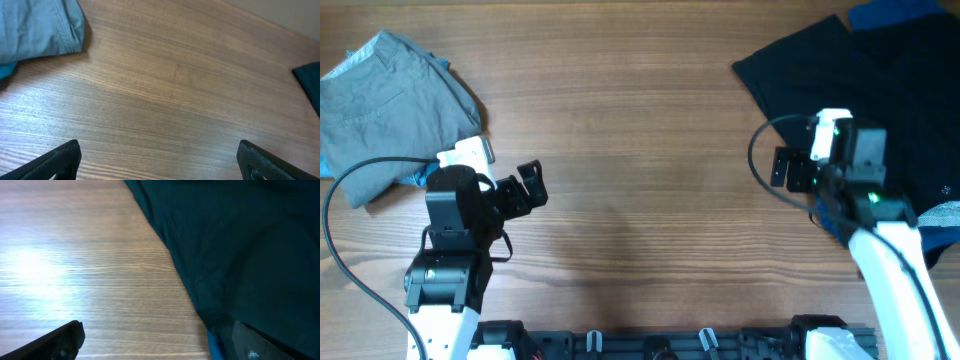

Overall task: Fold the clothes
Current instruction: 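Grasp the black shorts with the right gripper at the right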

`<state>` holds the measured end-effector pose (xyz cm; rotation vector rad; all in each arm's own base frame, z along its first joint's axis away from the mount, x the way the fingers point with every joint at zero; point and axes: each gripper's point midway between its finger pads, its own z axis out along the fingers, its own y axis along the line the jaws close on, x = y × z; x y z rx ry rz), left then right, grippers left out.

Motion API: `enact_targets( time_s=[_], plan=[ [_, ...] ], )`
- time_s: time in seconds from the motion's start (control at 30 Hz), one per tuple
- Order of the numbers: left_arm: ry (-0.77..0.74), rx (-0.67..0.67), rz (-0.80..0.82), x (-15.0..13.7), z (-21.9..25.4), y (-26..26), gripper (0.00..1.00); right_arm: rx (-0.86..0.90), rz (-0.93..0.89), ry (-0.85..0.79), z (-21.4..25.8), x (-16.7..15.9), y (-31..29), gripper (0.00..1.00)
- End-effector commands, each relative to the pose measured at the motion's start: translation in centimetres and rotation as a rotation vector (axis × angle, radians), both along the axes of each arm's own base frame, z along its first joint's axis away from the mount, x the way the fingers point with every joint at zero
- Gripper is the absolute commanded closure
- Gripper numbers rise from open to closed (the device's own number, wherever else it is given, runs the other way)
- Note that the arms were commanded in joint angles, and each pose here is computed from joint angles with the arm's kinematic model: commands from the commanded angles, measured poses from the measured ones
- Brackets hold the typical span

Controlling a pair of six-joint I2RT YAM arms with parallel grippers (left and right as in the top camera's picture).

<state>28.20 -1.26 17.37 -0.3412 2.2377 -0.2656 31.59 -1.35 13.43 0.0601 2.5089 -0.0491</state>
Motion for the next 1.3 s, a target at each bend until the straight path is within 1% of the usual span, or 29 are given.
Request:
enact_targets(
  time_s=[0.0,0.07,0.13,0.17,0.27,0.3,0.33,0.37,0.4,0.43,0.47,0.53,0.57,0.6,0.63,0.7,0.77,0.83,0.87,0.9,0.93,1.0,1.07,1.13,1.17,1.23,1.27],
  plan=[
    [-0.013,-0.012,-0.002,0.2,0.7,-0.1,0.00,-0.115,-0.072,0.068,-2.4,1.4,-2.5,0.00],
    [-0.013,-0.012,-0.002,0.2,0.7,-0.1,0.00,-0.172,-0.102,0.152,-5.6,1.9,-3.7,0.00],
    [-0.012,-0.012,-0.002,0.2,0.7,-0.1,0.00,-0.200,-0.075,0.216,-8.4,2.4,-3.9,0.01],
    [-0.011,-0.012,-0.002,0.2,0.7,-0.1,0.00,-0.214,-0.051,0.226,-9.3,2.8,-4.0,0.01],
    [-0.010,-0.012,-0.002,0.2,0.6,-0.1,0.00,-0.227,-0.036,0.173,-10.5,5.1,-4.0,0.01],
    [-0.010,-0.012,-0.002,0.1,0.6,-0.1,0.00,-0.228,-0.037,0.160,-10.9,5.7,-4.1,0.09],
    [-0.010,-0.017,-0.008,0.1,0.6,-0.2,0.00,-0.228,-0.037,0.162,-11.6,6.0,-4.1,0.12],
    [-0.010,-0.022,-0.014,0.1,0.7,-0.3,0.00,-0.228,-0.037,0.172,-12.2,6.0,-4.1,0.21],
    [-0.010,-0.022,-0.014,0.1,0.7,-0.3,0.00,-0.227,-0.037,0.186,-12.8,5.9,-4.2,0.23],
    [-0.010,-0.021,-0.014,0.1,0.7,-0.3,0.00,-0.226,-0.037,0.213,-13.9,5.6,-4.2,0.29],
    [-0.010,-0.022,-0.014,0.1,0.7,-0.3,0.00,-0.226,-0.038,0.226,-14.4,5.4,-4.4,0.43],
    [-0.010,-0.021,-0.014,0.1,0.7,-0.3,0.00,-0.225,-0.049,0.223,-14.5,5.6,-4.7,0.78],
    [-0.010,-0.021,-0.014,0.1,0.7,-0.3,0.00,-0.232,-0.054,0.213,-14.2,5.7,-4.9,0.91],
    [-0.010,-0.021,-0.014,0.1,0.7,-0.3,0.00,-0.237,-0.066,0.204,-13.7,5.9,-5.0,0.96],
    [-0.010,-0.021,-0.014,0.1,0.7,-0.3,0.00,-0.236,-0.070,0.197,-13.2,6.1,-5.1,0.96],
    [-0.011,-0.021,-0.014,0.1,0.7,-0.3,0.00,-0.217,-0.061,0.128,-9.0,7.7,-4.7,0.96],
    [-0.012,-0.021,-0.014,0.2,0.7,-0.3,0.00,-0.172,-0.004,0.053,-3.8,9.3,-3.5,0.96],
    [-0.017,-0.021,-0.014,0.3,0.8,-0.3,0.00,-0.046,0.083,-0.039,2.3,10.0,-0.2,0.96],
    [-0.021,-0.021,-0.014,0.4,0.8,-0.3,0.00,0.025,0.104,-0.068,3.9,9.9,1.4,0.96],
    [-0.026,-0.021,-0.014,0.5,0.9,-0.3,0.00,0.083,0.123,-0.088,4.8,9.7,2.8,0.96],
    [-0.034,-0.021,-0.014,0.7,1.1,-0.3,0.00,0.210,0.171,-0.094,5.7,9.1,5.9,0.96],
    [-0.039,-0.021,-0.014,1.0,1.1,-0.3,0.00,0.389,0.193,-0.039,5.4,8.3,10.7,0.96],
    [-0.021,-0.021,-0.014,1.2,0.6,-0.3,0.00,0.466,0.212,-0.010,4.9,8.2,14.6,0.96],
    [-0.001,-0.022,-0.013,1.4,0.0,-0.3,0.00,0.514,0.318,-0.052,5.5,8.7,19.1,0.96],
    [0.009,-0.025,-0.011,1.4,-0.3,-0.3,0.00,0.518,0.368,-0.095,6.1,9.1,20.8,0.96],
    [0.029,-0.027,-0.014,1.5,-0.8,-0.4,0.00,0.548,0.481,-0.371,11.2,11.9,24.7,0.93],
    [0.035,-0.030,-0.017,1.5,-1.0,-0.5,0.00,0.562,0.504,-0.442,12.7,12.4,25.4,0.89]
  ],
)
